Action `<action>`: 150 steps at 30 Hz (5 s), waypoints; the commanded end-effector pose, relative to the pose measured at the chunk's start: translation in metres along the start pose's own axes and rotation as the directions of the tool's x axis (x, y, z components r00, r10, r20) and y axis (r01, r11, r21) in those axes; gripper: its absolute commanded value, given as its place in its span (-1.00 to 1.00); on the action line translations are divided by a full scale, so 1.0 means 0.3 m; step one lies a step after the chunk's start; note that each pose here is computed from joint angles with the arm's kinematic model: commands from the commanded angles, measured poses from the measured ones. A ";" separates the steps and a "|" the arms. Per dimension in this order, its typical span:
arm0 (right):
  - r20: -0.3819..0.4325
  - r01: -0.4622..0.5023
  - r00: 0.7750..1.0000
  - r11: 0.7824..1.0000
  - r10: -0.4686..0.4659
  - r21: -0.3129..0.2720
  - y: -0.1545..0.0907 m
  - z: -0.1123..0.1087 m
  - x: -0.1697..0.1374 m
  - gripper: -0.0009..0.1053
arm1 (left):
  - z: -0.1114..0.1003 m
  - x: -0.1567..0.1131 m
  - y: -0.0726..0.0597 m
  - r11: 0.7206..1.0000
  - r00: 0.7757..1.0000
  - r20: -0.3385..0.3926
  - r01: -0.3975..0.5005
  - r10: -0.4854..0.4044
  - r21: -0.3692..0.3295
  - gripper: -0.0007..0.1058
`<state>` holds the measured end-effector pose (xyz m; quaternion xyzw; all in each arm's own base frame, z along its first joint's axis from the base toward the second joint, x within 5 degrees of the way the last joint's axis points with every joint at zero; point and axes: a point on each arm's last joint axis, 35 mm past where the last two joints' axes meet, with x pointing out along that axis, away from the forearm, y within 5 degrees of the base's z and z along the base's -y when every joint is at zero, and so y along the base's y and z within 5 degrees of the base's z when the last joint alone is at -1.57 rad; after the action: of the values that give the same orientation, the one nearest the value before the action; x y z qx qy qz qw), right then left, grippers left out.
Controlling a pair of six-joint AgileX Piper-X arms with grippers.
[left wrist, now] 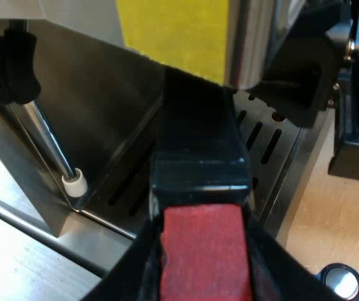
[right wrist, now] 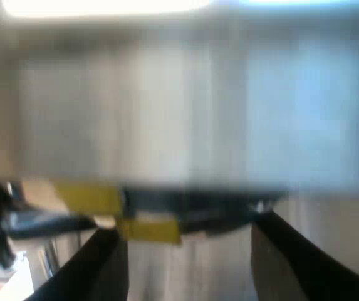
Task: Put the handle in the coffee machine
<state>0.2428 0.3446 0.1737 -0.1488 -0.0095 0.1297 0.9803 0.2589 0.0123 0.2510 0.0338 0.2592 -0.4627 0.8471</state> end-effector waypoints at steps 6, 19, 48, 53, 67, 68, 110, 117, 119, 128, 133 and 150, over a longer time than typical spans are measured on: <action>0.028 0.024 0.999 1.000 -0.024 0.006 -0.004 0.026 0.010 -0.11 | 0.083 -0.025 -0.011 0.992 0.985 0.145 0.084 -0.098 0.099 -0.98; 0.080 0.082 0.993 0.996 -0.085 0.045 -0.020 0.055 0.008 -0.11 | 0.083 -0.025 -0.011 0.992 0.985 0.145 0.084 -0.098 0.099 -0.98; 0.083 0.083 0.993 0.995 -0.086 0.047 -0.020 0.056 0.008 -0.11 | 0.082 -0.025 -0.012 0.992 0.985 0.144 0.086 -0.099 0.096 -0.98; 0.083 0.083 0.993 0.995 -0.086 0.047 -0.020 0.056 0.008 -0.11 | 0.082 -0.025 -0.012 0.992 0.985 0.144 0.086 -0.099 0.096 -0.98; 0.083 0.082 0.993 0.995 -0.086 0.049 -0.020 0.056 0.008 -0.11 | 0.082 -0.025 -0.012 0.992 0.985 0.144 0.086 -0.099 0.096 -0.98; 0.083 0.082 0.993 0.995 -0.086 0.049 -0.020 0.056 0.008 -0.11 | 0.082 -0.025 -0.012 0.992 0.985 0.144 0.086 -0.099 0.096 -0.98; 0.083 0.082 0.993 0.995 -0.086 0.049 -0.020 0.056 0.008 -0.11 | 0.080 -0.065 -0.019 0.996 0.987 0.147 0.060 -0.069 0.067 0.04; 0.083 0.082 0.993 0.995 -0.086 0.049 -0.020 0.056 0.008 -0.11 | 0.089 -0.135 -0.026 0.997 0.984 0.178 -0.014 -0.001 0.080 -0.62; 0.083 0.082 0.993 0.995 -0.086 0.049 -0.020 0.056 0.008 -0.11 | 0.090 -0.136 -0.027 0.997 0.984 0.178 -0.015 0.000 0.082 -0.91; 0.083 0.082 0.993 0.995 -0.086 0.049 -0.020 0.056 0.008 -0.11 | 0.123 -0.143 -0.007 0.989 0.975 0.217 -0.069 0.039 0.130 -0.98; 0.083 0.082 0.993 0.995 -0.086 0.049 -0.020 0.056 0.008 -0.11 | 0.136 -0.142 0.032 0.976 0.965 0.201 -0.193 0.171 0.099 -0.98; 0.083 0.082 0.993 0.995 -0.086 0.049 -0.020 0.056 0.008 -0.11 | 0.058 -0.065 0.137 0.981 0.982 0.009 -0.190 0.191 -0.049 -0.98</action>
<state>0.2439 0.3455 0.1767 -0.1511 -0.0295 0.1028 0.9827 0.2924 0.0479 0.2669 0.0237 0.2559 -0.3652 0.8948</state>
